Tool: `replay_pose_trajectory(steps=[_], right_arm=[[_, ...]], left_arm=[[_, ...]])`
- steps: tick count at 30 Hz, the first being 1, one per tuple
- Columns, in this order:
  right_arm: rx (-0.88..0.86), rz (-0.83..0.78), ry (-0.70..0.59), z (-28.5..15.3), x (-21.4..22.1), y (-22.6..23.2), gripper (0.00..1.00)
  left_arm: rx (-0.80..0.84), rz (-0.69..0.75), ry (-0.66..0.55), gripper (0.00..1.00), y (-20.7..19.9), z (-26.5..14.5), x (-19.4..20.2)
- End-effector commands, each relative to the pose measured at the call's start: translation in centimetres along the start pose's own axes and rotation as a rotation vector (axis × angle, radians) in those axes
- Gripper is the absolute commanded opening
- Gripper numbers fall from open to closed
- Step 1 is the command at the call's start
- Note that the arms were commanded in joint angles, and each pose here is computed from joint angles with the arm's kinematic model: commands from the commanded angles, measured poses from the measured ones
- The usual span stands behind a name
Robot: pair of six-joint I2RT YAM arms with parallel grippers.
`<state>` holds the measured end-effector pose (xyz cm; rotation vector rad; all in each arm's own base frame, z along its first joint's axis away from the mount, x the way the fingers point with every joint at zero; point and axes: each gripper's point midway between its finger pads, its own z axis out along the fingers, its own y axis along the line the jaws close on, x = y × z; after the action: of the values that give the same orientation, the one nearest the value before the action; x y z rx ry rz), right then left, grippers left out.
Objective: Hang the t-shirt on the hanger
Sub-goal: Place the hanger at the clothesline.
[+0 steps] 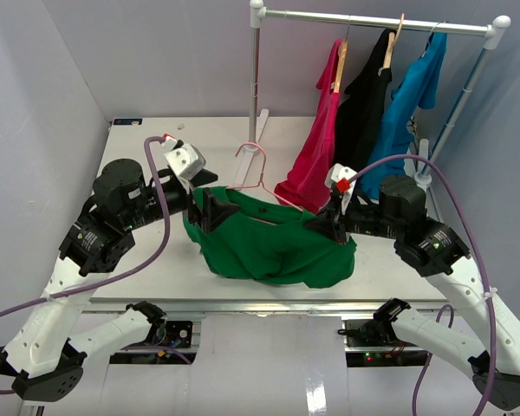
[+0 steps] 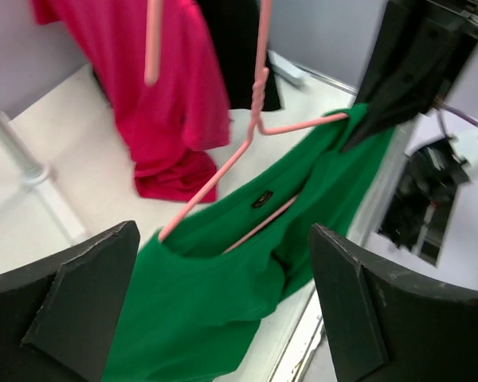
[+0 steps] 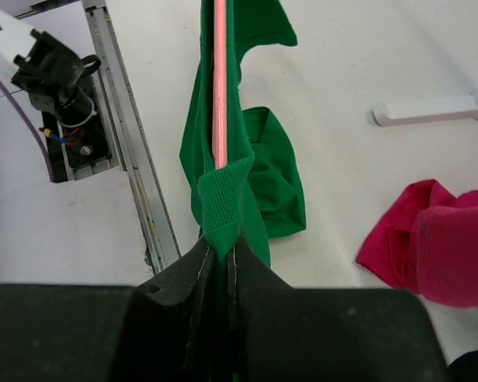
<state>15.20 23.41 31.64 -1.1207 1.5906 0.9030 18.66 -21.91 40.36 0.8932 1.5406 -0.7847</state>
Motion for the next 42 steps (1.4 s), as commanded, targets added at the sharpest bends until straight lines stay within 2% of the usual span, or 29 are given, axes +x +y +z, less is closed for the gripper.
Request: replay_pose_trajectory(steps=[1,5,7,12,14,19,21,26,30,33,36,42], right_arm=[[0.154,0.084,-0.024,-0.6,-1.0,-2.1,0.08],[0.285,0.172,-0.043,-1.6,-0.3,-3.5,0.08],[0.386,0.244,-0.064,-2.4,0.1,-4.6,0.08],[0.42,0.327,-0.179,-2.1,-1.6,-5.3,0.08],[0.467,0.353,-0.198,-1.9,-2.0,-6.5,0.08],[0.603,0.38,-0.217,-2.1,-4.1,-9.4,0.08],[0.625,0.402,-0.224,-1.5,-4.8,-10.2,0.08],[0.665,0.45,-0.287,-0.1,-6.8,-11.4,0.08],[0.739,0.444,-0.307,1.7,-8.7,-11.9,0.08],[0.787,0.445,-0.33,2.7,-10.6,-12.1,0.08],[0.836,0.475,-0.395,3.0,-12.5,-12.8,0.08],[0.952,0.473,-0.416,4.1,-13.5,-15.2,0.08]], left_arm=[[-0.232,-0.111,-0.091,0.98,3.0,-1.6,-2.9],[-0.28,-0.168,-0.094,0.98,3.8,-1.4,-1.9],[-0.328,-0.255,-0.08,0.98,4.7,-0.5,0.4],[-0.324,-0.332,0.062,0.98,5.5,2.9,7.1],[-0.364,-0.359,0.066,0.98,6.1,3.3,8.5],[-0.475,-0.425,-0.063,0.98,7.6,2.4,9.0],[-0.471,-0.437,-0.073,0.98,7.5,2.3,9.5],[-0.589,-0.559,-0.094,0.98,8.8,1.7,11.1],[-0.586,-0.634,-0.074,0.98,8.3,1.9,11.6],[-0.615,-0.635,0.014,0.98,8.3,1.5,12.3],[-0.65,-0.61,0.028,0.98,8.5,0.3,11.4],[-0.567,-0.538,-0.017,0.98,6.7,-1.6,10.4]])
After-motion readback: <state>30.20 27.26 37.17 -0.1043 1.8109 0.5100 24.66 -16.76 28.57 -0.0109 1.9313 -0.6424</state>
